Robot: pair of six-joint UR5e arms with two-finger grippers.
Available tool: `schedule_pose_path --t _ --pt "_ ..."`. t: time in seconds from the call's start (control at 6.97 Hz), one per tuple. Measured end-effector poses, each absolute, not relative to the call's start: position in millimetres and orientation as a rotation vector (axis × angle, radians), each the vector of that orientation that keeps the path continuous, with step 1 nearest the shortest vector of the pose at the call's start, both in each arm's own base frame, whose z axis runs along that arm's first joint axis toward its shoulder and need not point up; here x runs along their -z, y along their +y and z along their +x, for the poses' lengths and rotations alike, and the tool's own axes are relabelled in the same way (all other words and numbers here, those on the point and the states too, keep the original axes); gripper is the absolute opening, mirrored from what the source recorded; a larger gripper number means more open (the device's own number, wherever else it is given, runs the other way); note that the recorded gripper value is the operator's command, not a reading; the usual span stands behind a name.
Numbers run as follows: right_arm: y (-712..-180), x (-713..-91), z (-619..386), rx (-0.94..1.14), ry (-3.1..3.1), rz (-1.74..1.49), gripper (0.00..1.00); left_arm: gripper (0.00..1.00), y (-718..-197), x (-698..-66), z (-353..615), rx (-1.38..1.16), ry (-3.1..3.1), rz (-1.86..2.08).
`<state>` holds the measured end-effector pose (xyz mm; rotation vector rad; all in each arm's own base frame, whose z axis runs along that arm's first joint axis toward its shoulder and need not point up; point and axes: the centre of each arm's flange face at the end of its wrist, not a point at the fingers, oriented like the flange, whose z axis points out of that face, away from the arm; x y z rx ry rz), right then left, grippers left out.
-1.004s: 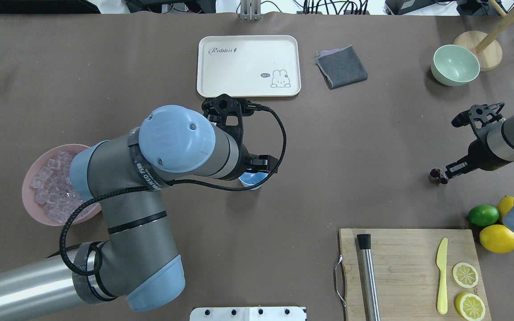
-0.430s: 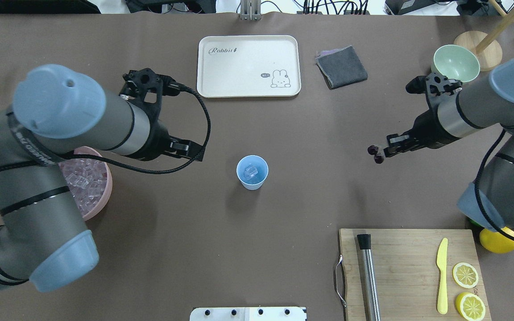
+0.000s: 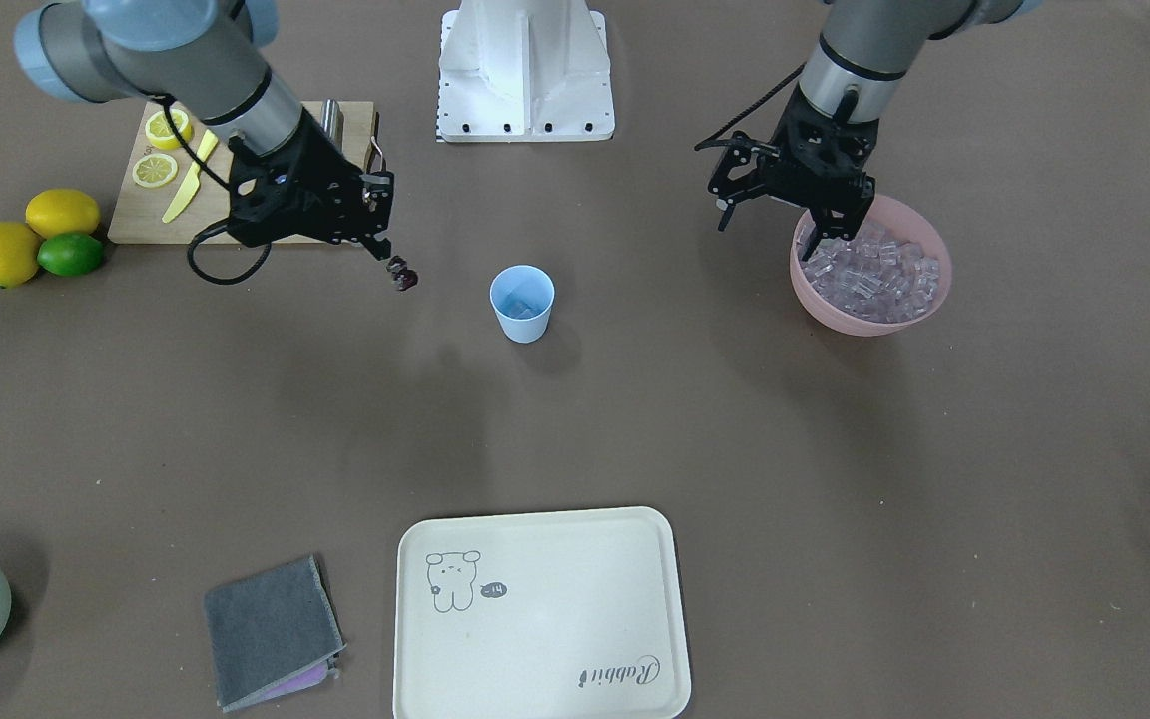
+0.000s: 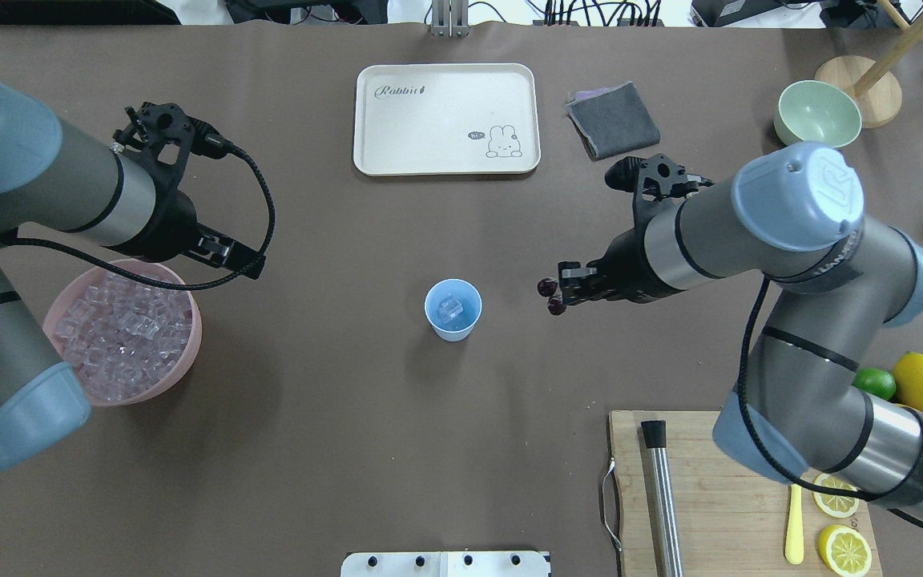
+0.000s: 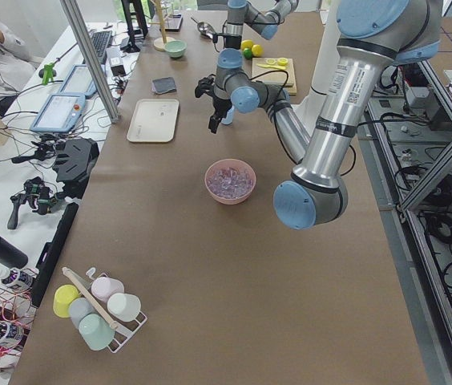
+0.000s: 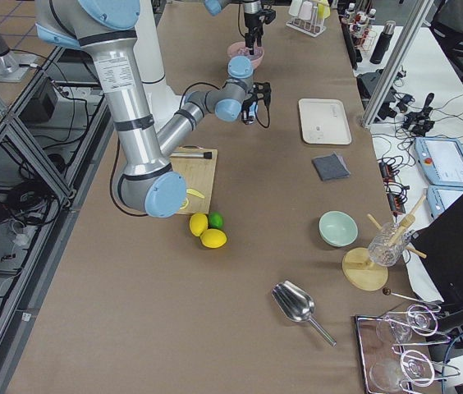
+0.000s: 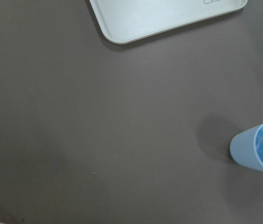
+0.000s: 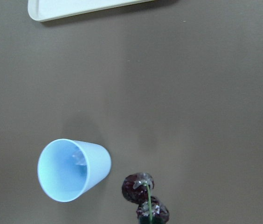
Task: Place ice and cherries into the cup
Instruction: 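Carry the cherries with the right gripper toward the cup while the left gripper withdraws, then open the right gripper to drop the cherries into the blue cup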
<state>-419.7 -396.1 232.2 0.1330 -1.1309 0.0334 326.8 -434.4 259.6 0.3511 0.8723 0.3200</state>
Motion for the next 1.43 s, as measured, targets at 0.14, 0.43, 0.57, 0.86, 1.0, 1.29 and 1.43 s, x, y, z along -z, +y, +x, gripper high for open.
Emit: schedule_pose_path --t 0.14,0.43,0.57,0.86,1.0,1.29,1.43 --pt "-385 -202 -443 -0.068 -1.121 0.138 0.00 0.97 -440 -281 318 -0.342 0.863 0.357" --pt "-369 -173 -471 -0.090 -1.093 0.161 0.00 0.97 -445 -308 317 -0.355 0.868 0.363" --pt "-364 -167 -484 -0.090 -1.084 0.172 0.00 0.97 -444 -314 316 -0.358 0.877 0.353" --pt "-365 -161 -502 -0.094 -1.072 0.189 0.00 0.97 -442 -318 316 -0.357 0.886 0.339" --pt "-368 -157 -509 -0.098 -1.068 0.200 0.00 0.97 -443 -319 316 -0.356 0.886 0.336" --pt "-377 -149 -521 -0.104 -1.058 0.224 0.00 0.97 -443 -320 317 -0.354 0.886 0.334" --pt "-381 -150 -525 -0.107 -1.051 0.229 0.67 0.97 -443 -320 317 -0.354 0.886 0.333"
